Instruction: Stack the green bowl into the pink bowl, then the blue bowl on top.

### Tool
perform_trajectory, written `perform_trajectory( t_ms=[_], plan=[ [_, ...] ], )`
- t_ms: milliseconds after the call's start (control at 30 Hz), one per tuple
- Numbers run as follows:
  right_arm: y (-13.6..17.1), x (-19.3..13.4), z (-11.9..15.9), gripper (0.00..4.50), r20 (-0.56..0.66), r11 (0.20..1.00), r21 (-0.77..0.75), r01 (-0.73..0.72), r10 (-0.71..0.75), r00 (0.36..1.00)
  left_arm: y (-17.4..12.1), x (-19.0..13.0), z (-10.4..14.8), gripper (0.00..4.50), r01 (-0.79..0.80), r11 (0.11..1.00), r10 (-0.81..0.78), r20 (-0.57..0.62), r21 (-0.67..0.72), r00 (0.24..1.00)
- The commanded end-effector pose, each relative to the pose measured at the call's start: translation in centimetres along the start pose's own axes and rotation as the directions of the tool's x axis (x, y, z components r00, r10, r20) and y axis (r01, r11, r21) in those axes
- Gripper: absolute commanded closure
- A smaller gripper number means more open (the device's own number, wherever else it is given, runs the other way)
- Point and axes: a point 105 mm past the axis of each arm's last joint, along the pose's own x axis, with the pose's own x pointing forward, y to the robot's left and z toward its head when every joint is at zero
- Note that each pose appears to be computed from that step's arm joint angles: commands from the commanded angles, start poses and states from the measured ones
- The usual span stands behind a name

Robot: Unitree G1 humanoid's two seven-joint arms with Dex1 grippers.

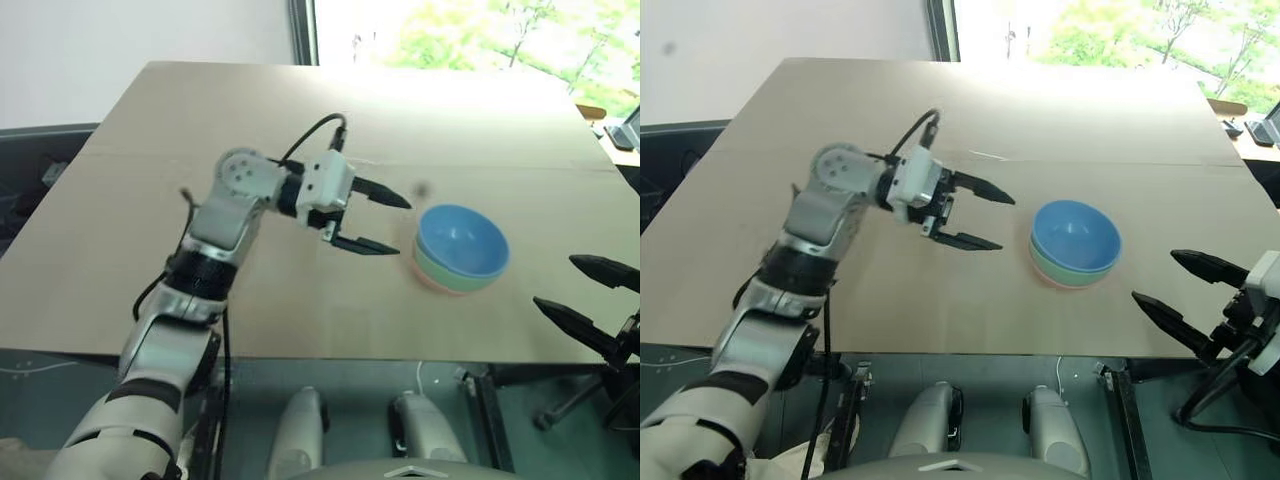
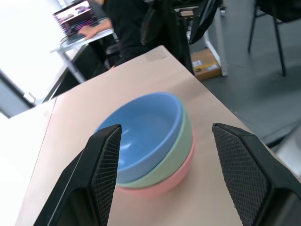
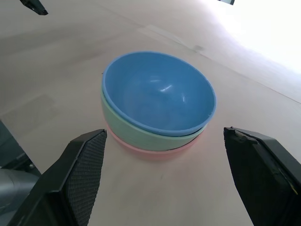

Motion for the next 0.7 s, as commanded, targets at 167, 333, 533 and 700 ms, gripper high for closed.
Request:
perform_trajectory(
  t_ms=[167,333,533,700],
  plan=[
    [-0.4,-0.8,0.3,0.32,-0.018,1.0,-0.024,-0.004,0.003,1.0,-0.2,-3.1,-1.4,1.24,-0.319,0.941,0.316,-0.046,-0.117,0.948],
    [-0.7,-1.2,0.0,0.32,-0.034,1.0,-0.02,-0.012,0.011,0.999,-1.9,-5.6,-3.3,1.24,-0.439,0.859,0.42,-0.126,-0.265,0.899],
    [-1.7,-1.4,-0.8,0.32,-0.055,1.0,-0.012,-0.016,0.016,0.998,-4.4,-9.4,-3.9,1.24,-0.545,0.779,0.522,-0.159,-0.312,0.838],
    [-2.7,-2.7,-1.7,0.32,-0.097,1.0,-0.007,-0.01,0.01,0.995,-7.3,-12.8,-4.5,1.24,-0.606,0.732,0.567,-0.215,-0.31,0.795]
  ],
)
